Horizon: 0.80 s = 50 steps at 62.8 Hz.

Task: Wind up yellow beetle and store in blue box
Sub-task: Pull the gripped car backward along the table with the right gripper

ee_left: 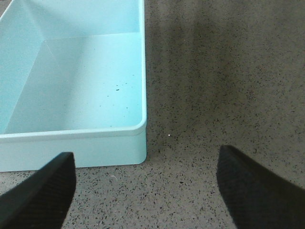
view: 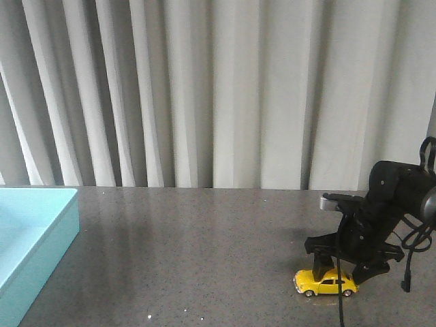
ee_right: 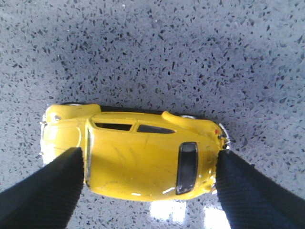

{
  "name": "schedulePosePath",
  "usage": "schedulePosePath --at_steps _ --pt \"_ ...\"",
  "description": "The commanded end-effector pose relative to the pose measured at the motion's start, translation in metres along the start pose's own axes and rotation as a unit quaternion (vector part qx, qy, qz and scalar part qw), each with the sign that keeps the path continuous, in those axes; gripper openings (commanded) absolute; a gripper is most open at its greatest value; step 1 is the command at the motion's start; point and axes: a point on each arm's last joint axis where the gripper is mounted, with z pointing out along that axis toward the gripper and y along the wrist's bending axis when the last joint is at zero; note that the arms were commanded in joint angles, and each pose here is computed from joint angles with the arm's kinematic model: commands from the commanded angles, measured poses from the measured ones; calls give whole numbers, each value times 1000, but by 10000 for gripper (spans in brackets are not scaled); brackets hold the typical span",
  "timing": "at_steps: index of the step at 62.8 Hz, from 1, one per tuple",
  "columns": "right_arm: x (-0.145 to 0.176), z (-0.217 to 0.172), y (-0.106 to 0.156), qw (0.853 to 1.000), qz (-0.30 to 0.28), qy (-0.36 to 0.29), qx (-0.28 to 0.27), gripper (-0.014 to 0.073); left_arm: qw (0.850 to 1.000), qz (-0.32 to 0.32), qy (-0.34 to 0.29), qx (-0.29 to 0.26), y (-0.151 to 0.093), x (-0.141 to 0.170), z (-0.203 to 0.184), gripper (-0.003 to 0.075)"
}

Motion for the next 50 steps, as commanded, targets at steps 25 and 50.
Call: schedulePosePath --at_steps 25,50 --pt "-5 -13 -11 1000 8 -22 -1 565 999 -4 -43 5 -1 -14 -6 591" --pt "-2 -23 -71 999 36 -18 27 565 999 -4 -43 5 -1 -14 -6 591"
